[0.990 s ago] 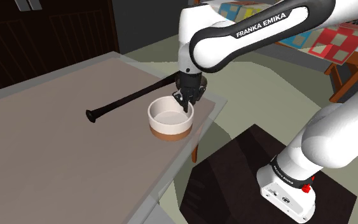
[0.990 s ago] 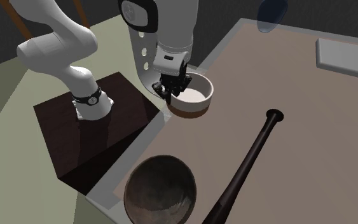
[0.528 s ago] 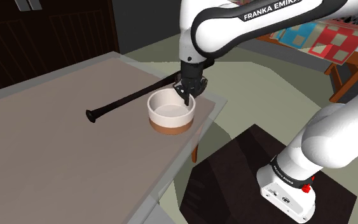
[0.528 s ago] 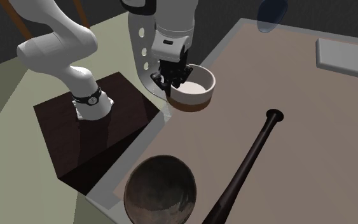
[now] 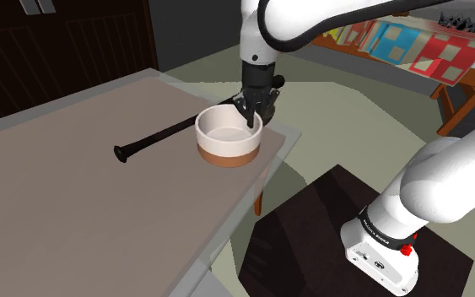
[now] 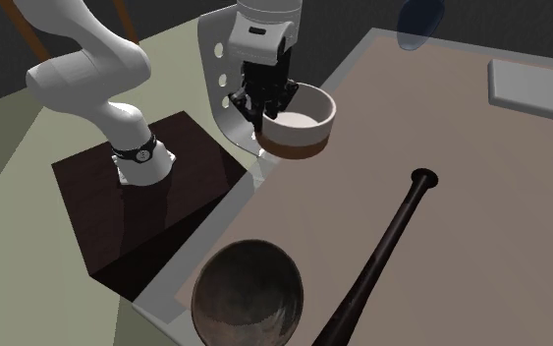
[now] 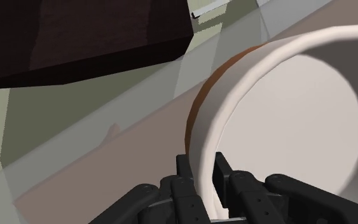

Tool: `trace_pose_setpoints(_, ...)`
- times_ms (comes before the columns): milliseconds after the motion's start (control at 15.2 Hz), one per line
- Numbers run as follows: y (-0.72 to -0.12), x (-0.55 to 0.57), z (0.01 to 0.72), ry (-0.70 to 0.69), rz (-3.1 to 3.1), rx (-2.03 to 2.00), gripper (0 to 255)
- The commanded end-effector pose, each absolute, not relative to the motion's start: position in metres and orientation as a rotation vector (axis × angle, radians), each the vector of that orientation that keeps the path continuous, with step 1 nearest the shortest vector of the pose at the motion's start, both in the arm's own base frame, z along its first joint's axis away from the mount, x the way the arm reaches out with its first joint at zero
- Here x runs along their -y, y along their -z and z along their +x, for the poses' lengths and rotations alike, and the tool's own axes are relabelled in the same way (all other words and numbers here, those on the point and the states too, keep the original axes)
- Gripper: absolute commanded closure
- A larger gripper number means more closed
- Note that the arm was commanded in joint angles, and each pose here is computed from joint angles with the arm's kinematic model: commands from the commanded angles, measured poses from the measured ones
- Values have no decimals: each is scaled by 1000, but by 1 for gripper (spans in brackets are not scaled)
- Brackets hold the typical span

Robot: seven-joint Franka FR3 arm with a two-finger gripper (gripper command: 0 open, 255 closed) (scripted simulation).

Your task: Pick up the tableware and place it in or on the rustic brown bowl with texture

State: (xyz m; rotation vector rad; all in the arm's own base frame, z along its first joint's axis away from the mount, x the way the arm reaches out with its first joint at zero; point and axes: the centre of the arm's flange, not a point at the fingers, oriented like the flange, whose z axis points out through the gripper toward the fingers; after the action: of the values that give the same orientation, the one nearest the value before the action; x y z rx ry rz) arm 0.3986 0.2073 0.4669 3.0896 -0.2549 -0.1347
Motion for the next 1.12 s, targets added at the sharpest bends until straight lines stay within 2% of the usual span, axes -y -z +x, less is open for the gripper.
trace_pose_setpoints(0,-478,-208,399,134,3090,255,255)
trace_pose_setpoints(1056,-491,-45,511,134,3090,255,255)
